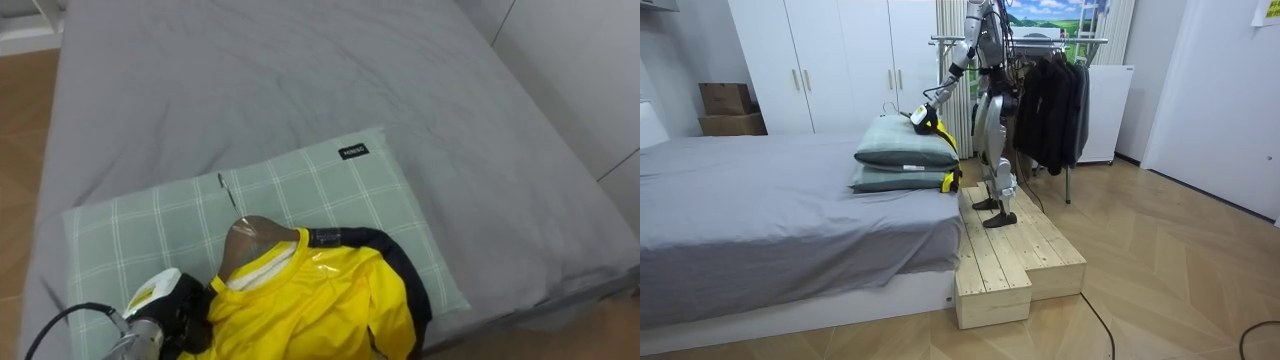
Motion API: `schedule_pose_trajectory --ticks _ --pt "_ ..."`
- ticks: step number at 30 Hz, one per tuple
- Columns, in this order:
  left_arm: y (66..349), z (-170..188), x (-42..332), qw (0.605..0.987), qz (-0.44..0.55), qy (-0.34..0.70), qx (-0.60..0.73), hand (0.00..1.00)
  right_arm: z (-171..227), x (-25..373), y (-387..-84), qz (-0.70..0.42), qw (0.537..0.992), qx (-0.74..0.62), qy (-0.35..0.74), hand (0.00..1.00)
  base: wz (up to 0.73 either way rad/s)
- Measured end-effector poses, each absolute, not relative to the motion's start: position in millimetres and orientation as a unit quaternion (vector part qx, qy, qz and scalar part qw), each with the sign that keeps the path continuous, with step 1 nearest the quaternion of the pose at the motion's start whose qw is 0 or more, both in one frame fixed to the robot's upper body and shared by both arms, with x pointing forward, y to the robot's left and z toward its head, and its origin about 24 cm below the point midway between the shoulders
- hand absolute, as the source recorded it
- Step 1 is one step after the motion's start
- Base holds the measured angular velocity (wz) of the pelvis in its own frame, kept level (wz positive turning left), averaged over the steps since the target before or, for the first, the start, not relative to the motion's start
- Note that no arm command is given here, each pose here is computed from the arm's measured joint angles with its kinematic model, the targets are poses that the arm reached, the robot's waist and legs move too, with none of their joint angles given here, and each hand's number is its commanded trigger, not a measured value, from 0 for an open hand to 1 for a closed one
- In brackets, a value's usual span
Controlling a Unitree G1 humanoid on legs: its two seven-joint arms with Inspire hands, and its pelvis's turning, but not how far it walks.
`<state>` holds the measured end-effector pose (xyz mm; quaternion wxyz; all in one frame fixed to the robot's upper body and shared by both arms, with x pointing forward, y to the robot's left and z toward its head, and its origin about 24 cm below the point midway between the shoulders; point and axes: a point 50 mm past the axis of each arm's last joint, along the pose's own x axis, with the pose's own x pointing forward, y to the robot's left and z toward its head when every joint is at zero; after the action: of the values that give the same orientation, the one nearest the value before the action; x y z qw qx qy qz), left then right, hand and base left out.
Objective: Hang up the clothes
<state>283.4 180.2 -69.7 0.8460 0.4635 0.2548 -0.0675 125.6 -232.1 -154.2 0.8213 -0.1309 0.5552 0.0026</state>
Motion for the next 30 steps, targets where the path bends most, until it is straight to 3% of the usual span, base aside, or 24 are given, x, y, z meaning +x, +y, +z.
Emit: schedule_pose_trajectory --ticks 22,30 --pt "170.8 -84.3 257.3 0.862 -0.09 0.258 0.427 1.0 -162.6 82.5 -240.7 -0.024 0.799 -0.067 0.597 0.0 0.02" --pt "164.6 -60.5 264.4 0.881 -0.084 0.181 0.428 1.0 -163.3 54.9 -254.3 -0.037 0.779 -0.075 0.621 0.0 0.0"
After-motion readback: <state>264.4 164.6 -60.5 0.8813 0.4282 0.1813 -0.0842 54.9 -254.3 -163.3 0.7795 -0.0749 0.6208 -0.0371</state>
